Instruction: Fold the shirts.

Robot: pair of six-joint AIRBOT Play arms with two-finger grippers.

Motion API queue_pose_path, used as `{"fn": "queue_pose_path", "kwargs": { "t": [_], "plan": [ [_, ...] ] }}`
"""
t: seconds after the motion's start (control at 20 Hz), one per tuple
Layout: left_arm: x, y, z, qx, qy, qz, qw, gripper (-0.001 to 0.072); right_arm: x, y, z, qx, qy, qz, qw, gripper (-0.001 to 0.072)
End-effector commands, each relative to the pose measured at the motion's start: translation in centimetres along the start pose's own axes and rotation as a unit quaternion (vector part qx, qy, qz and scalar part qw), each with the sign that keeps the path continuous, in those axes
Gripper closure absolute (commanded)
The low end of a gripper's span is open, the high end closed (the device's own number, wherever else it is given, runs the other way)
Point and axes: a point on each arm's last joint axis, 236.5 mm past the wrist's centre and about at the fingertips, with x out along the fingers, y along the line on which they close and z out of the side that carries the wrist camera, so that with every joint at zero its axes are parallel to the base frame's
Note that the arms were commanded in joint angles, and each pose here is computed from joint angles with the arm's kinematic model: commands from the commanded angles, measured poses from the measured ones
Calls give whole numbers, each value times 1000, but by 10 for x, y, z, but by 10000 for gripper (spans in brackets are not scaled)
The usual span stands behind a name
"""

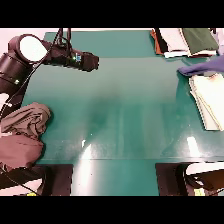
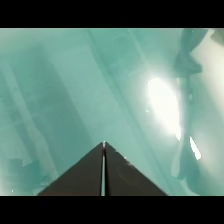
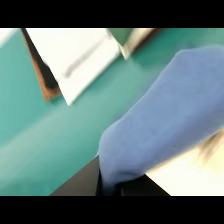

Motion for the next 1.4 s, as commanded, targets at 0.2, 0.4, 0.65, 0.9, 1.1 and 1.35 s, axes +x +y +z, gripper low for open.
{"fn": "queue_pose_path", "kwargs": {
  "t": [0.2, 0.4, 0.65, 0.9, 1.1, 1.35],
  "plan": [
    [0, -1, -11, 0, 24, -2, 1000, 685, -78, 33, 50, -76, -99, -22, 992, 690],
    [0, -1, -11, 1, 24, -2, 1000, 685, -103, 25, 32, -92, -65, -48, 992, 690],
    [0, -1, -11, 3, 24, -2, 1000, 685, -116, -31, -38, -48, 23, -103, 993, 690],
    [0, -1, -12, 5, 25, -2, 1000, 685, -146, -121, -133, 3, 112, -225, 968, 685],
    [0, -1, -12, 5, 25, -2, 1000, 685, -161, -155, -172, 63, 136, -245, 958, 71],
    [0, -1, -11, 4, 23, -2, 1000, 684, -165, -110, -132, 62, 100, -189, 975, 37]
  ]
}}
